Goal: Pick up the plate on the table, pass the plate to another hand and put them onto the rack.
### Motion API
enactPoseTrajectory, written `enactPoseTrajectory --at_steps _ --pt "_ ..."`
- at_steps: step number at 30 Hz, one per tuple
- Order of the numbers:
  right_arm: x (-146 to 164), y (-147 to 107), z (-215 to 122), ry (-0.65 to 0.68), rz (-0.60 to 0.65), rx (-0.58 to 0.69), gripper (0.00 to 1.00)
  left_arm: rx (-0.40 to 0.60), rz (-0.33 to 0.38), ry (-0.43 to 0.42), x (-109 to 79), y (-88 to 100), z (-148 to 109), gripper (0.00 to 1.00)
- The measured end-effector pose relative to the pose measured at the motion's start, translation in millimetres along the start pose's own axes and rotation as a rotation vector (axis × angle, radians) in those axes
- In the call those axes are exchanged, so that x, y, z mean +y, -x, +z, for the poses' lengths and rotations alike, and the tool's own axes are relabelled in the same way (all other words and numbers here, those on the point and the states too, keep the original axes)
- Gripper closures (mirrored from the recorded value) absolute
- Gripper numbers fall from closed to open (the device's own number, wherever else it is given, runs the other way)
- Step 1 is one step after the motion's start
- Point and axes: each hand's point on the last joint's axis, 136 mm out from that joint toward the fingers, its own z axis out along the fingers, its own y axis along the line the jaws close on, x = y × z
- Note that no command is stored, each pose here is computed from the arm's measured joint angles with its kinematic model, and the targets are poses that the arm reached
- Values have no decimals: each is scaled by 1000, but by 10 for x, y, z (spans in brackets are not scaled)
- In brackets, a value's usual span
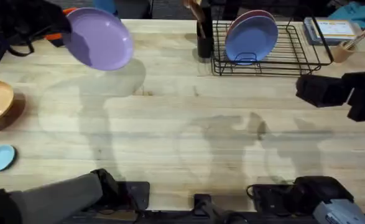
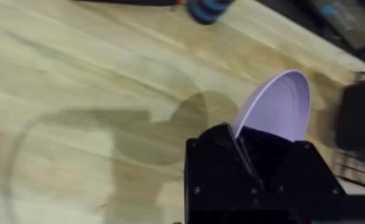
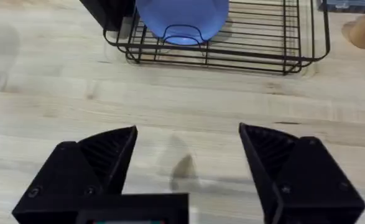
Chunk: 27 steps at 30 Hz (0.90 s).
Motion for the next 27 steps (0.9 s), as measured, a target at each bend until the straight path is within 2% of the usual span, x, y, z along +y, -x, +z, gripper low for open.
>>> enactPoseTrajectory --at_steps 1,5,10,11,12,14,18,20,22,23,24,27 --pt "0 0 -1 0 0 0 3 18 -11 -61 -186 -44 23 958" --pt "0 0 0 0 0 0 3 53 -28 -115 -400 -131 49 958" --pt "0 0 -1 0 0 0 3 95 -13 -160 -640 -251 75 958" --pt "0 0 0 0 6 0 4 129 -8 -184 -785 -350 85 958" --pt "0 0 -1 0 9 0 4 140 -5 -193 -838 -383 87 958" --pt "0 1 -1 0 51 -1 3 194 37 -248 -1171 -574 89 958" --pt "0 0 -1 0 100 0 3 233 52 -287 -1407 -715 73 958" --pt "0 0 -1 0 136 0 3 250 60 -307 -1525 -786 60 958" --pt "0 0 -1 0 276 0 3 298 104 -361 -1837 -997 6 957" --pt "0 1 0 0 301 0 3 305 114 -370 -1890 -1036 -6 957" --pt "0 1 -1 0 373 -1 3 328 129 -393 -2019 -1135 -40 957" --pt "12 1 0 7 449 1 3 344 145 -411 -2114 -1214 -70 957"
